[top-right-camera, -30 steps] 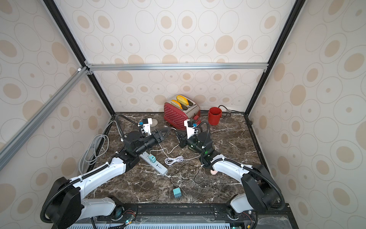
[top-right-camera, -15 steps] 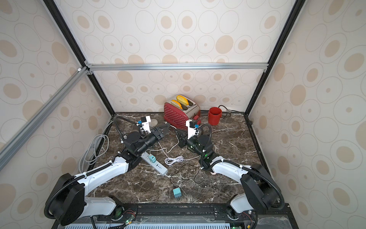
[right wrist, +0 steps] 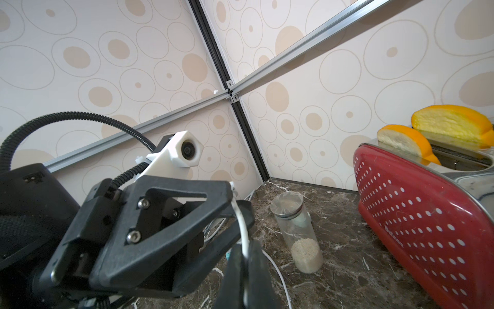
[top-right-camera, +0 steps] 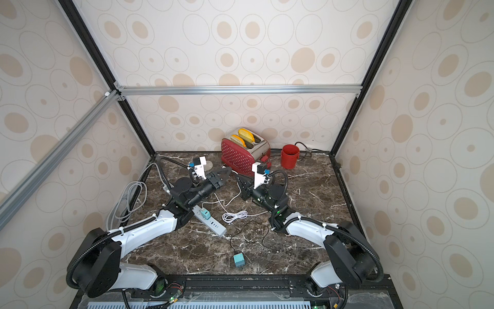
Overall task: Charge the bluetooth headset
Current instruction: Pick up the charging cable from the center of the board.
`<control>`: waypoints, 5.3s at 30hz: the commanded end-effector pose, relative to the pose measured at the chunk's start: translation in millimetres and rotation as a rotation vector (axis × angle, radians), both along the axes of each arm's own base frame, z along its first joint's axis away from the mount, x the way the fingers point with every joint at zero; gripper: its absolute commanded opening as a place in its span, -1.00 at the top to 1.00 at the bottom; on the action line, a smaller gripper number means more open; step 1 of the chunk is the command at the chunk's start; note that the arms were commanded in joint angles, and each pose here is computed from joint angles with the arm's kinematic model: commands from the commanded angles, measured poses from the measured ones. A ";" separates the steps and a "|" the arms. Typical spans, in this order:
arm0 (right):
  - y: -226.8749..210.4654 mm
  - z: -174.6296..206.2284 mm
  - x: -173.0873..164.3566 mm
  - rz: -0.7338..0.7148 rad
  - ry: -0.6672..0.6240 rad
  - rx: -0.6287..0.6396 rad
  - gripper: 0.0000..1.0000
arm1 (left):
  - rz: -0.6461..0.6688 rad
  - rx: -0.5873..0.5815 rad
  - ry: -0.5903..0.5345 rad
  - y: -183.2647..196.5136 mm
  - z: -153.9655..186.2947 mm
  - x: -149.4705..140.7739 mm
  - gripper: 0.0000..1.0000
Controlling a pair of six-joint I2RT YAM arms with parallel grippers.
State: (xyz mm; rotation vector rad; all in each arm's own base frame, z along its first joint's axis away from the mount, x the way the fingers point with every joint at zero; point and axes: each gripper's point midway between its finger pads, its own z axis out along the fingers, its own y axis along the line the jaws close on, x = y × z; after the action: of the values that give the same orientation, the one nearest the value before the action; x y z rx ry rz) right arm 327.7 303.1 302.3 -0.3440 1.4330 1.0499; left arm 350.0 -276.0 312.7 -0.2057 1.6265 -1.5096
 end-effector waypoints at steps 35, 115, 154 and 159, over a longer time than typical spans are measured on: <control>11.2 -9.6 -20.5 -0.020 -0.072 -0.069 0.25 | -0.069 0.237 -0.227 -18.0 30.2 -7.6 0.99; -41.8 24.0 -24.1 0.621 -0.091 -0.381 0.97 | -0.640 0.710 -0.586 -57.0 -9.0 -40.2 0.33; -41.5 21.4 -20.7 0.618 -0.053 -0.330 0.92 | -0.616 0.662 -0.598 -58.8 -2.4 -30.6 0.78; -46.3 12.7 -12.8 0.540 0.000 -0.362 0.40 | -0.581 0.715 -0.591 -55.5 -7.5 -24.0 1.00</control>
State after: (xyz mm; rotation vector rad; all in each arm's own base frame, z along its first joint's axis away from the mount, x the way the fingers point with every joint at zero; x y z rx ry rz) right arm 316.3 261.1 314.4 -1.0527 1.5513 1.2529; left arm 316.8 -331.2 293.3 1.0744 1.7016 -1.1722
